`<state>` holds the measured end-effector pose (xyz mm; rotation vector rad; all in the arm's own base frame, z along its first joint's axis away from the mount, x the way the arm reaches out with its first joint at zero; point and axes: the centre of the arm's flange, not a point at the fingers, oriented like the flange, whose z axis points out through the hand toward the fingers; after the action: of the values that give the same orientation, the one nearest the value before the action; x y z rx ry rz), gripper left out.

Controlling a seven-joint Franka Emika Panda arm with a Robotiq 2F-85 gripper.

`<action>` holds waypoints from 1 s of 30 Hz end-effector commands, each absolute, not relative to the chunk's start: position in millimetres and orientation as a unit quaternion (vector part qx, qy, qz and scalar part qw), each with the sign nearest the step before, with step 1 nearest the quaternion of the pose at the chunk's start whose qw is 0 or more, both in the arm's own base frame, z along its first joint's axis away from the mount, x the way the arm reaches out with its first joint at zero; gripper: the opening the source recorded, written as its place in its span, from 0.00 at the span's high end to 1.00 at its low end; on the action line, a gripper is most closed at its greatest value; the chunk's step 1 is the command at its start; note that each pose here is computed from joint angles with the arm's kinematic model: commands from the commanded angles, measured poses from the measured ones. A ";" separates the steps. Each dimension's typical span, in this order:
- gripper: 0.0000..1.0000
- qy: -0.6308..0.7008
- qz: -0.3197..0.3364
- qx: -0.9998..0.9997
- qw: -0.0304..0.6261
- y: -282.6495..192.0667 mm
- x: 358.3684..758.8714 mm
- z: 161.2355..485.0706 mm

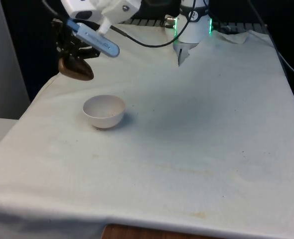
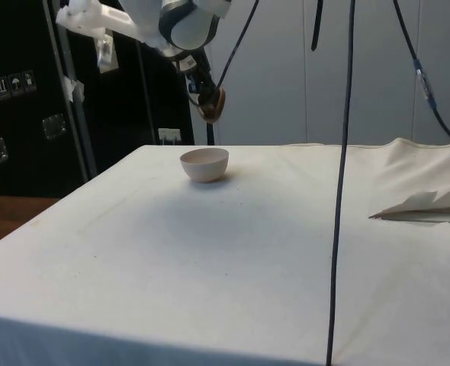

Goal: Pour the coffee beans from the cup into the bowl.

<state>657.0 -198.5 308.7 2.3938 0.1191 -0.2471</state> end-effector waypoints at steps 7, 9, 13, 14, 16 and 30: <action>1.00 0.037 -0.099 0.924 0.366 -182.0 658.8 305.7; 1.00 0.033 -0.100 0.925 0.366 -175.1 659.6 303.9; 1.00 0.030 -0.101 0.924 0.368 -168.8 660.8 301.5; 1.00 0.028 -0.102 0.923 0.370 -168.1 660.9 300.4; 1.00 0.025 -0.102 0.922 0.374 -165.8 661.7 298.7; 1.00 0.006 -0.102 0.911 0.400 -158.4 667.1 287.1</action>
<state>667.1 -158.4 287.1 2.3045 0.0159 -0.2570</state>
